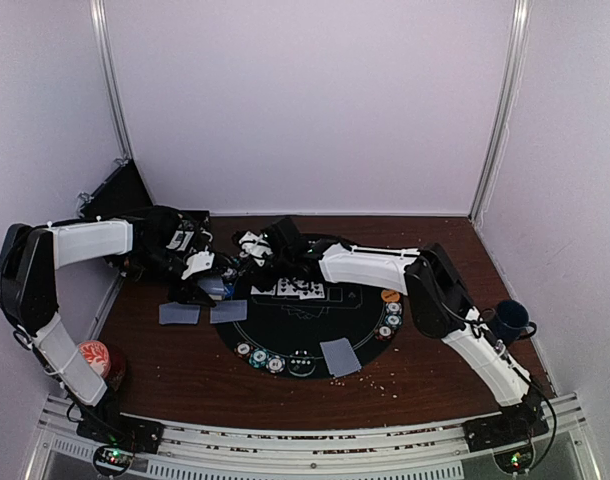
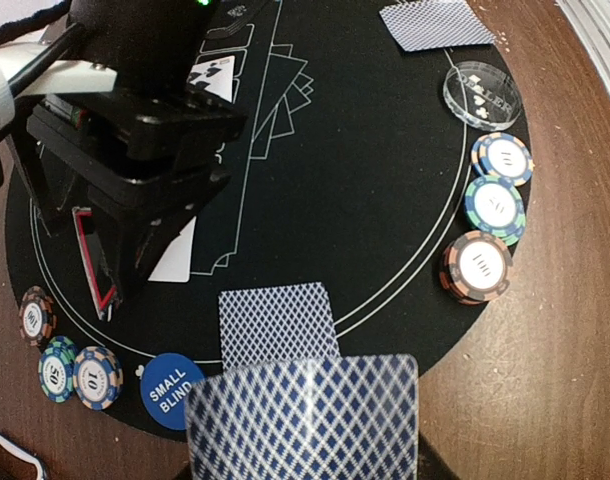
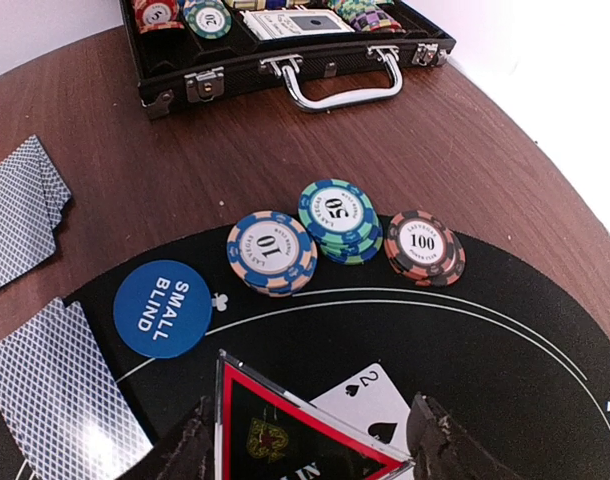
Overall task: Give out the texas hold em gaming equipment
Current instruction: Place the all-in button in the small blind area.
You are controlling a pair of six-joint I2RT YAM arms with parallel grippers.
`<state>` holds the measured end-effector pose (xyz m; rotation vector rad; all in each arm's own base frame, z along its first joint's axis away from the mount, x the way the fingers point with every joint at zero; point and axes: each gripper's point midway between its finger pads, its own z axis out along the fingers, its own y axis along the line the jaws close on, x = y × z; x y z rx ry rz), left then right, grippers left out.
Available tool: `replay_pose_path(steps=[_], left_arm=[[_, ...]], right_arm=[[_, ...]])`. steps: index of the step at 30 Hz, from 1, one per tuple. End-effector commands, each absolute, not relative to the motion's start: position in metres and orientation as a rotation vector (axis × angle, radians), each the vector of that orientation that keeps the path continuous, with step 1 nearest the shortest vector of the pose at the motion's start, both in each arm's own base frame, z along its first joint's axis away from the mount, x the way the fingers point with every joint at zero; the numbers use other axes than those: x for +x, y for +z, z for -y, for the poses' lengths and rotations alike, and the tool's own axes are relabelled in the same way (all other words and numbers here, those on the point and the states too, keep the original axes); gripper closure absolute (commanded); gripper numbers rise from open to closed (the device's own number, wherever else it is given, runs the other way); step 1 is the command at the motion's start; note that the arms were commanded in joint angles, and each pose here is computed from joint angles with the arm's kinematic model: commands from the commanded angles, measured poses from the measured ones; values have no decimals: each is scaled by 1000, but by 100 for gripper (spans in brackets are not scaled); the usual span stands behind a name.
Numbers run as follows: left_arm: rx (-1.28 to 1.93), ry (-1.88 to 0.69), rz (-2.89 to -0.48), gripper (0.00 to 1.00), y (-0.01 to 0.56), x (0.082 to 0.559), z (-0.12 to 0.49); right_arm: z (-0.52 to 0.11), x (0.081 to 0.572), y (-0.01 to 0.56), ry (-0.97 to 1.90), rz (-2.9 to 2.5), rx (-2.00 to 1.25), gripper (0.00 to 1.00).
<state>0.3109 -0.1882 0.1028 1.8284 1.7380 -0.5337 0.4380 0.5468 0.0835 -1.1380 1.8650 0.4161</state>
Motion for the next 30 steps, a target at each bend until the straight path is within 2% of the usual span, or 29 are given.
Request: replay_pose_path(steps=[1,30], left_arm=[[1816,-541,-1686,58,114,318,192],[1814,-571,-1689,58,110,318,194]], right_arm=[[-564,436,102,387,-1764,-1156,41],[-570,434,72,246,-1729,-1231,39]])
